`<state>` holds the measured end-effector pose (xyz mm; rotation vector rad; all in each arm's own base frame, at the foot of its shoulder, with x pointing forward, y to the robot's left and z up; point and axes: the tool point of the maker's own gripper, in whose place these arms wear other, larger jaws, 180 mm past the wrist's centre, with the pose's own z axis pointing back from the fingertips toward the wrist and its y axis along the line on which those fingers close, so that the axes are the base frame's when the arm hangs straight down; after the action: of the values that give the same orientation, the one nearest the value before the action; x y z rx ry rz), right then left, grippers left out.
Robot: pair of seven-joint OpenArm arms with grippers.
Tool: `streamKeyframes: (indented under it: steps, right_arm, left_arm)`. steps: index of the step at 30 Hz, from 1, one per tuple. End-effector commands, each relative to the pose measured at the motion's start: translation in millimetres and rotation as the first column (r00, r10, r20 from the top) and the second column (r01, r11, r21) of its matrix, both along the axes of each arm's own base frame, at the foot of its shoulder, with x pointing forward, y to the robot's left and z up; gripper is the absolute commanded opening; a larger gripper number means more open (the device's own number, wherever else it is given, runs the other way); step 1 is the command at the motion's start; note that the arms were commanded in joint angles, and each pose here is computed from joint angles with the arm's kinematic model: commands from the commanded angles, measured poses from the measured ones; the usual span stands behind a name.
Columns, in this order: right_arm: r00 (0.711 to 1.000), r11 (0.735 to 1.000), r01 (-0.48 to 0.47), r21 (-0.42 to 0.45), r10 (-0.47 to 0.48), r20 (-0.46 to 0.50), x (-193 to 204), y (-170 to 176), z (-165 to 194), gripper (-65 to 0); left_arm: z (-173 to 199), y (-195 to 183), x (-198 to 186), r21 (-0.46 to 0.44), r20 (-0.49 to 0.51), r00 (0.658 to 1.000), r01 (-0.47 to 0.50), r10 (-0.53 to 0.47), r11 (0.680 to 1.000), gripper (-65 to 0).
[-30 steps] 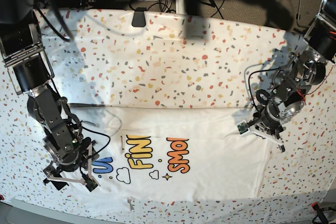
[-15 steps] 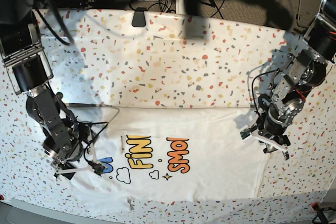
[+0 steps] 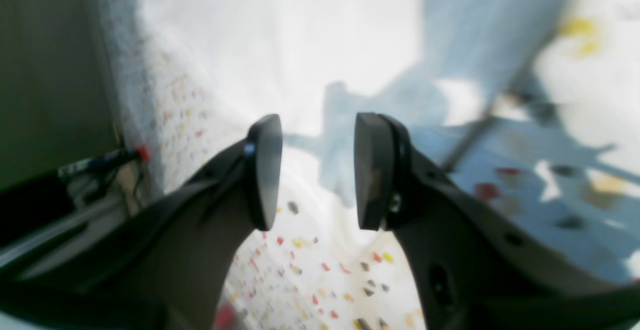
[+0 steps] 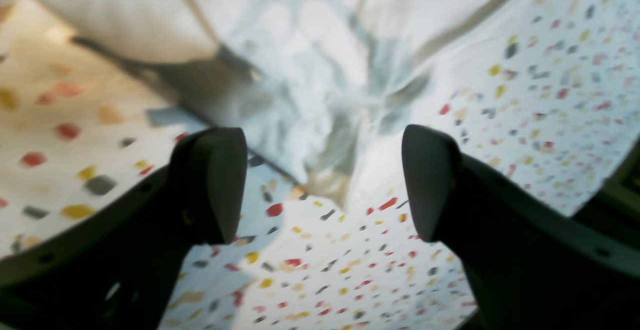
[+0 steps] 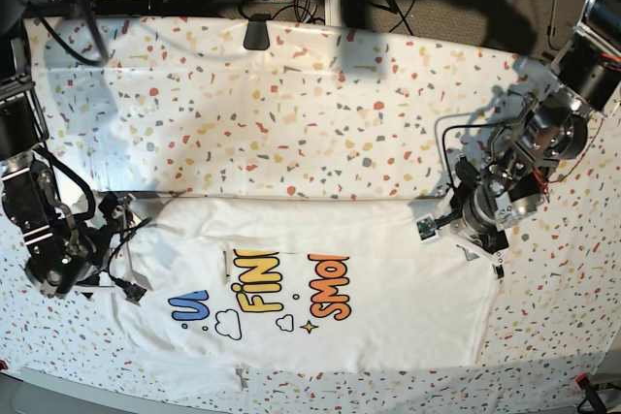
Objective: Fold the T-shirt properly
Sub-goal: 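Regrasp the folded edge with both grippers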
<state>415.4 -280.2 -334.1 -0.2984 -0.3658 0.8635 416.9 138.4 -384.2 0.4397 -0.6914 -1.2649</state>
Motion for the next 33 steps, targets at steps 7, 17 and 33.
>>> streamKeyframes:
  steps: [7,17,33]
  right_arm:
    - [0.997,0.994,0.052,0.099,-0.046,-0.068,-13,5,10,-19.7]
    - [0.977,0.969,-0.155,-0.192,0.122,-0.173,-41,-4,-40,-19.7]
    - [0.918,0.809,-0.357,-0.468,0.396,-0.017,-3,-1,-35,-19.7]
  left_arm:
    - [-1,-7,-11,-0.009,-0.046,0.998,0.049,-0.050,0.999,-41.6]
    - [-16,2,-25,0.061,-0.006,0.995,0.104,-0.104,0.993,-41.6]
    - [-9,8,-17,0.109,0.053,0.994,0.092,-0.098,0.990,-46.5]
